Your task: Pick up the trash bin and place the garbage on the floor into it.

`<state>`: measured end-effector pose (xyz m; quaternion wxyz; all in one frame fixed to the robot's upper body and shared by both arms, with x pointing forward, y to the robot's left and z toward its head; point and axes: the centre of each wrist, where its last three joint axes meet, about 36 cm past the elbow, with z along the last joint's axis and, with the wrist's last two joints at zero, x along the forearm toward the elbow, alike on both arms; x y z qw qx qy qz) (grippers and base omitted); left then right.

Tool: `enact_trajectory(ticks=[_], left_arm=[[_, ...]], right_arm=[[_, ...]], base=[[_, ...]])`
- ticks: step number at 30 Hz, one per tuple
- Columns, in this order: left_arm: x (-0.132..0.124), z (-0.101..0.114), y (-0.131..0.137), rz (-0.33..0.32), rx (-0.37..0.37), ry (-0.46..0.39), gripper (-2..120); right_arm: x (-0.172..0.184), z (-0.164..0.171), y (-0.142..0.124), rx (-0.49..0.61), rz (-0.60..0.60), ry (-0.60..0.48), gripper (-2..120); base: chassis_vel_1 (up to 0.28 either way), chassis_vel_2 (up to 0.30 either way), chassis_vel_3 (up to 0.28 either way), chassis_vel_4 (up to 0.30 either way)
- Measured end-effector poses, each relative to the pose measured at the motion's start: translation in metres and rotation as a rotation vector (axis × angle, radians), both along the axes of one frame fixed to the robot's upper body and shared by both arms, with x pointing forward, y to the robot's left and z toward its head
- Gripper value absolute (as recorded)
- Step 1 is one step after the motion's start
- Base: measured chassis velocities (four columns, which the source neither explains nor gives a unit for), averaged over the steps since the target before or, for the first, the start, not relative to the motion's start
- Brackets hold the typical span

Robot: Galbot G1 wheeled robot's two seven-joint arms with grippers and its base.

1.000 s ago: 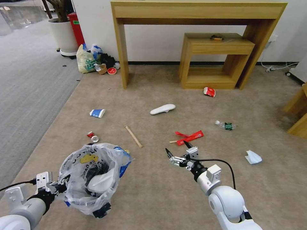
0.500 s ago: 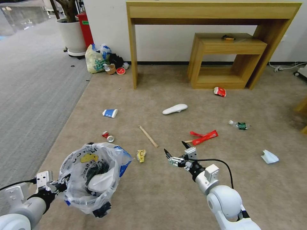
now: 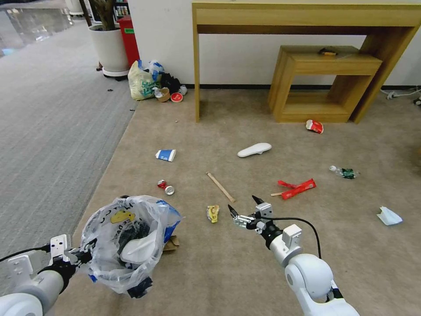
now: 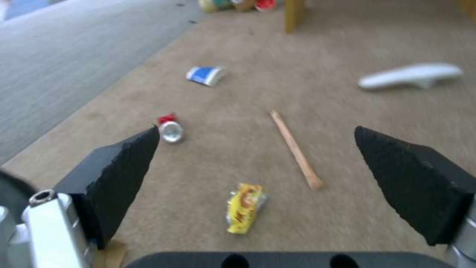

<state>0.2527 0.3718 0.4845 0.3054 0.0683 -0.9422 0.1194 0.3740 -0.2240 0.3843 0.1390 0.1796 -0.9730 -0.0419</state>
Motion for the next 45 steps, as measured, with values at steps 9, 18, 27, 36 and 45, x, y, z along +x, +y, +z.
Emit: enact_trajectory(ticks=[9, 18, 27, 36, 45], left_arm=[[0.004, 0.002, 0.014, 0.060, 0.017, -0.008, 0], [0.005, 0.012, 0.040, 0.116, 0.034, -0.032, 0], [-0.003, 0.016, 0.046, 0.147, 0.034, -0.039, 0], [-0.002, 0.017, 0.042, 0.148, 0.029, -0.047, 0], [0.000, 0.016, 0.036, 0.154, 0.024, -0.051, 0]], right_arm=[[0.043, -0.026, -0.004, -0.027, 0.088, 0.023, 100], [0.079, -0.062, 0.018, -0.154, 0.368, 0.041, 100], [0.124, -0.080, 0.084, -0.215, 0.623, 0.094, 100], [0.176, -0.093, 0.132, -0.322, 0.858, 0.166, 100], [0.186, -0.120, 0.167, -0.383, 0.956, 0.221, 100]], base=[[0.000, 0.000, 0.000, 0.000], [0.000, 0.000, 0.000, 0.000], [0.000, 0.000, 0.000, 0.000], [0.000, 0.000, 0.000, 0.000], [0.000, 0.000, 0.000, 0.000]])
